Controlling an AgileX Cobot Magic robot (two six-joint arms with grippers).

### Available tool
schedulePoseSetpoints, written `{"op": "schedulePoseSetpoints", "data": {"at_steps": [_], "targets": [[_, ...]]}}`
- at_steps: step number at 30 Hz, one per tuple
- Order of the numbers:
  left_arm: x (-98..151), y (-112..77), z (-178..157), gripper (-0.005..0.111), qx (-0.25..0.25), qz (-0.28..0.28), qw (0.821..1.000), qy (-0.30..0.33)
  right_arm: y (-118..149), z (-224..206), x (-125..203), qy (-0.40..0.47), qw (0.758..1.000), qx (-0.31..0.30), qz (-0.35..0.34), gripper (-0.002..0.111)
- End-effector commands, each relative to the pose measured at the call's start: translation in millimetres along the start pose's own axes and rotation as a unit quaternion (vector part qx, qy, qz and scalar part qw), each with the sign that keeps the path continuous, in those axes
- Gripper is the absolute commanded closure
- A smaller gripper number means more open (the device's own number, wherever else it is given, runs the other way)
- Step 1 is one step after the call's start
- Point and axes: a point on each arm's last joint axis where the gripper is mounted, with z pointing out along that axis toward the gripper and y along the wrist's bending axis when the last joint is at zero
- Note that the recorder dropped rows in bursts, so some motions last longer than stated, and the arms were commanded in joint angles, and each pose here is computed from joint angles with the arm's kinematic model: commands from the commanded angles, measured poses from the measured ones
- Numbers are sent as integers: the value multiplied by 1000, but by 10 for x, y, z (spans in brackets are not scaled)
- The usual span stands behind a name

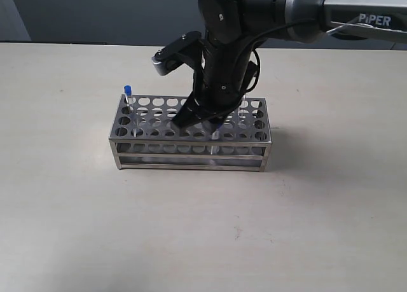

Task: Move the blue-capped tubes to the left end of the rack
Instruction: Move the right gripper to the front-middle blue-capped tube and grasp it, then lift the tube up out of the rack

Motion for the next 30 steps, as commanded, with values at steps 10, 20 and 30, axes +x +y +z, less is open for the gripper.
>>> {"op": "schedulePoseSetpoints", "data": {"at_steps": [10,20,30], "targets": [[-21,-7,-2,106,6,1,1000,-4,-37,-620,50,-63,998,16,0,109],[-21,-7,-2,106,6,1,1000,-4,-48,-955,75,-114,993,25,1,109],[-21,-7,-2,106,6,1,1000,-4,-40,-1141,-137,-197,980,18,-27,109]]}}
